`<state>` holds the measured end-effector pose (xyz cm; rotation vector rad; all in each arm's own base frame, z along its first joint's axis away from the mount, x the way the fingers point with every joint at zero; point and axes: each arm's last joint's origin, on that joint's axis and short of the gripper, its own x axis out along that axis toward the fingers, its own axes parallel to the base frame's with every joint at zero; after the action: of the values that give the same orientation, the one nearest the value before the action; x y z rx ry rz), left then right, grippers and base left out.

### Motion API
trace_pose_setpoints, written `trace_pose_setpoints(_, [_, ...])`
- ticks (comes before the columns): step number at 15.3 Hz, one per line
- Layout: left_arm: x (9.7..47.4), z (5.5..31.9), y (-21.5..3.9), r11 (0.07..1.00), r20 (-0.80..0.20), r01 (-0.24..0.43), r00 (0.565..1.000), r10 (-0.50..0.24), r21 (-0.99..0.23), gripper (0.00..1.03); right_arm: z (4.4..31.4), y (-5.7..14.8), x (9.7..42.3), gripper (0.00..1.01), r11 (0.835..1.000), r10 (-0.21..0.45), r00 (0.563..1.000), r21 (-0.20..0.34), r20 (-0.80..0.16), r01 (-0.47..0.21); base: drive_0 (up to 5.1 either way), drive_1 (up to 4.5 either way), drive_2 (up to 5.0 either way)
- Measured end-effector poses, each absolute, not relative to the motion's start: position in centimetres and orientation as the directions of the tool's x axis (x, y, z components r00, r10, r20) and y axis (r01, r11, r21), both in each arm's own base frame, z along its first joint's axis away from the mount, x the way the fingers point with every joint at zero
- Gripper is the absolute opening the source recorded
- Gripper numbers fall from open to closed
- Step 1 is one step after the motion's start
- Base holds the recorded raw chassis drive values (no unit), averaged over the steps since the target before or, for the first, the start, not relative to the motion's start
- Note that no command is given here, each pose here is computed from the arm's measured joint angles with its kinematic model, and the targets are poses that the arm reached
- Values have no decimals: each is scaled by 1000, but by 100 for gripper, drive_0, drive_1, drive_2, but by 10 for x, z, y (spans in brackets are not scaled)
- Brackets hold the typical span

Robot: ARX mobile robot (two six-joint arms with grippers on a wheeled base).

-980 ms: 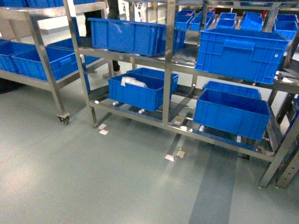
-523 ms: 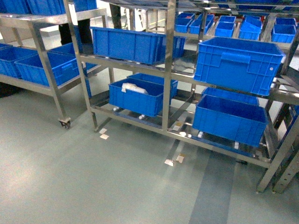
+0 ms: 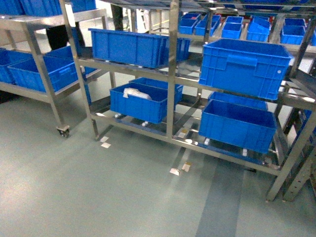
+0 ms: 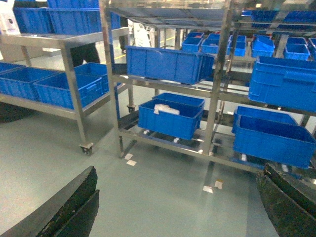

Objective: Pick red block from blue box to shelf

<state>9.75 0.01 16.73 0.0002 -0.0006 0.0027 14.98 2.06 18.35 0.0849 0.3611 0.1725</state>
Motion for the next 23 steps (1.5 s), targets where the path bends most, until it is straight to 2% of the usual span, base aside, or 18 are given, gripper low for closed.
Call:
trace_pose_setpoints(4, [97,167,0,1000,2,0,1000,0,0,98,183,20,150,28,982,182,921,113,-345,-152,-166,-166,-166])
trace_pose_setpoints(23, [97,167,0,1000,1,0,1000,0,0,98,183,20,150,28,982,182,921,113,-345,-152,9,430,-412])
